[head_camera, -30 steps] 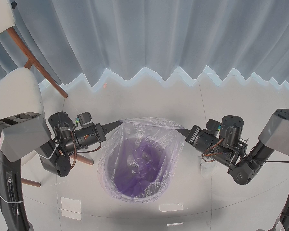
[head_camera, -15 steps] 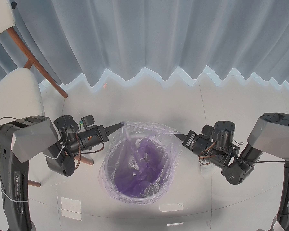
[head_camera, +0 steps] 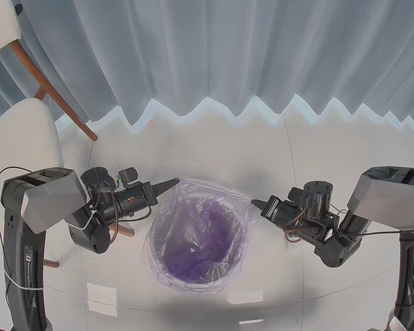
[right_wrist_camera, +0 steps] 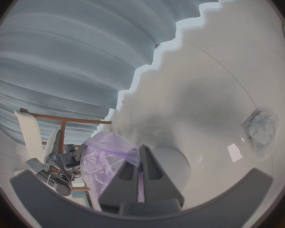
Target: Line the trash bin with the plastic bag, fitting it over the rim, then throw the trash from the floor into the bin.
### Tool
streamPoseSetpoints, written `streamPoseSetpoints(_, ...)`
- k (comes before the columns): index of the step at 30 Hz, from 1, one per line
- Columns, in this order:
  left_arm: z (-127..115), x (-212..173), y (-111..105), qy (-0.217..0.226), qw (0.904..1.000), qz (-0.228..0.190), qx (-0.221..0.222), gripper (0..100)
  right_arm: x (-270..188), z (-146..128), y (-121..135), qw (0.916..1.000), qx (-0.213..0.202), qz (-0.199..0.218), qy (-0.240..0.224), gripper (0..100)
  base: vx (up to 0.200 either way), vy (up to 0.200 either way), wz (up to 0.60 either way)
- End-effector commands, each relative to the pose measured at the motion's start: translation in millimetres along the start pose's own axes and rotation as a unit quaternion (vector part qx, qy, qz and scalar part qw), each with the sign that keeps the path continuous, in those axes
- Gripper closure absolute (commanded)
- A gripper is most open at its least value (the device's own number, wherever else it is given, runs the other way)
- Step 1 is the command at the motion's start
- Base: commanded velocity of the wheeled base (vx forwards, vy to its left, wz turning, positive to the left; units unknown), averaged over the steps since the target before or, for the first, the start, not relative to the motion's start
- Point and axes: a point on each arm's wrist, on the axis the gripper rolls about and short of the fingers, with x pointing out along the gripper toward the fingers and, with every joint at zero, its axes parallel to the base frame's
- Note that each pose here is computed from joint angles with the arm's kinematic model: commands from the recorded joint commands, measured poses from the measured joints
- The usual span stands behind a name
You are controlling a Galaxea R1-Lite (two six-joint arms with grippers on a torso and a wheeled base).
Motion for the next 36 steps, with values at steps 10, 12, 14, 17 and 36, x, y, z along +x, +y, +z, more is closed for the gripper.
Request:
streamPoseSetpoints(10,-16,-2,16,0.012,0.9997,0.015,-0.015,100,2,-10,-13,0.9997,0.003,-0.018,0.014,100,0.0,0.0,0.0)
streamPoseSetpoints(12,-16,-3,17,0.013,0.9997,0.015,-0.013,100,2,-10,-13,0.9998,0.003,-0.017,0.013,100,0.0,0.0,0.0)
streamPoseSetpoints(14,-17,-3,17,0.013,0.9997,0.016,-0.014,100,2,-10,-12,0.9997,0.003,-0.018,0.014,100,0.0,0.0,0.0)
streamPoseSetpoints(17,-16,-4,17,0.012,0.9997,0.016,-0.013,100,-1,-12,-13,0.9996,0.002,-0.021,0.017,100,0.0,0.0,0.0)
streamPoseSetpoints(36,13,-23,-37,0.001,1.0,0.0,0.006,0,-51,-1,25,0.9994,0.02,0.029,-0.004,0,0.0,0.0,0.0)
